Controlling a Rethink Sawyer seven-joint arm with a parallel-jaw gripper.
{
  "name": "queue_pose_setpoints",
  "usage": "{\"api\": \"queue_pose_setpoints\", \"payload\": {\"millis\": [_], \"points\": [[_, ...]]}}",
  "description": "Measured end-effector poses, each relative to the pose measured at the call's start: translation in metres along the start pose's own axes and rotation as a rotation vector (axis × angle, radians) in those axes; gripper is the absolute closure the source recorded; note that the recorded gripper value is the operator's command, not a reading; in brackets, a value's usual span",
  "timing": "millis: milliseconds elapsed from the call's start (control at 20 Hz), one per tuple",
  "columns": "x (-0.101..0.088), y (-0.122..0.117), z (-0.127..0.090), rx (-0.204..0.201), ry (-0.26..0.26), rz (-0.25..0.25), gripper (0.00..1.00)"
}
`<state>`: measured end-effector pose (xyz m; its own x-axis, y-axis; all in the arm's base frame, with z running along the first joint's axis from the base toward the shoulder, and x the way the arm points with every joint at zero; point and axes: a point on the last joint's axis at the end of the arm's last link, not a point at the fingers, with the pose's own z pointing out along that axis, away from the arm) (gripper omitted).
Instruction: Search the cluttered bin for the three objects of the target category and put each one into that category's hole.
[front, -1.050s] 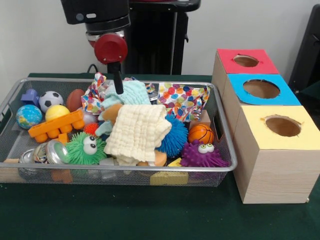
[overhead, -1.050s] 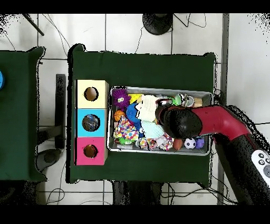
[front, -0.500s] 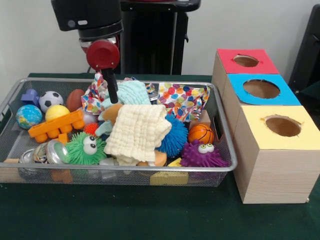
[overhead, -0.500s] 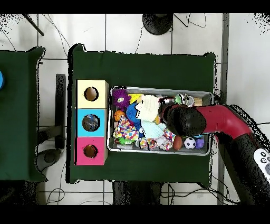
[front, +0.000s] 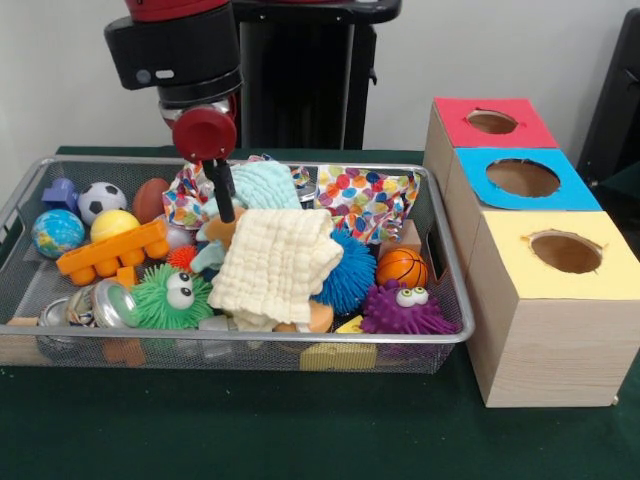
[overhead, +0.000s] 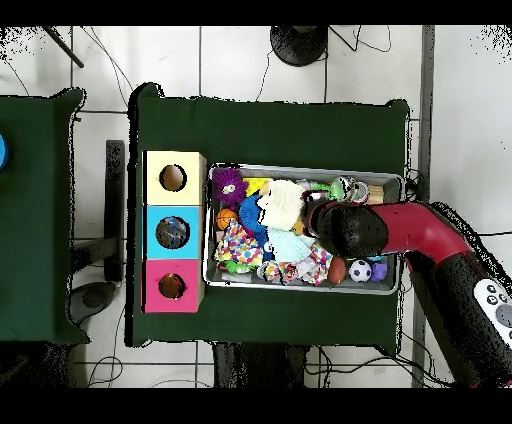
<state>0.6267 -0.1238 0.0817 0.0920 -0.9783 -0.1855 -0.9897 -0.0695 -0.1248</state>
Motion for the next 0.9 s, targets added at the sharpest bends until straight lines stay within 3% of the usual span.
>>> {"api": "queue_pose_setpoints", "payload": {"millis": [550, 900], "points": [[0.035, 0.004, 0.012, -0.01, 0.034, 0.061, 0.0], [0.042, 0.018, 0.03, -0.044, 0.029, 0.083, 0.0]]}}
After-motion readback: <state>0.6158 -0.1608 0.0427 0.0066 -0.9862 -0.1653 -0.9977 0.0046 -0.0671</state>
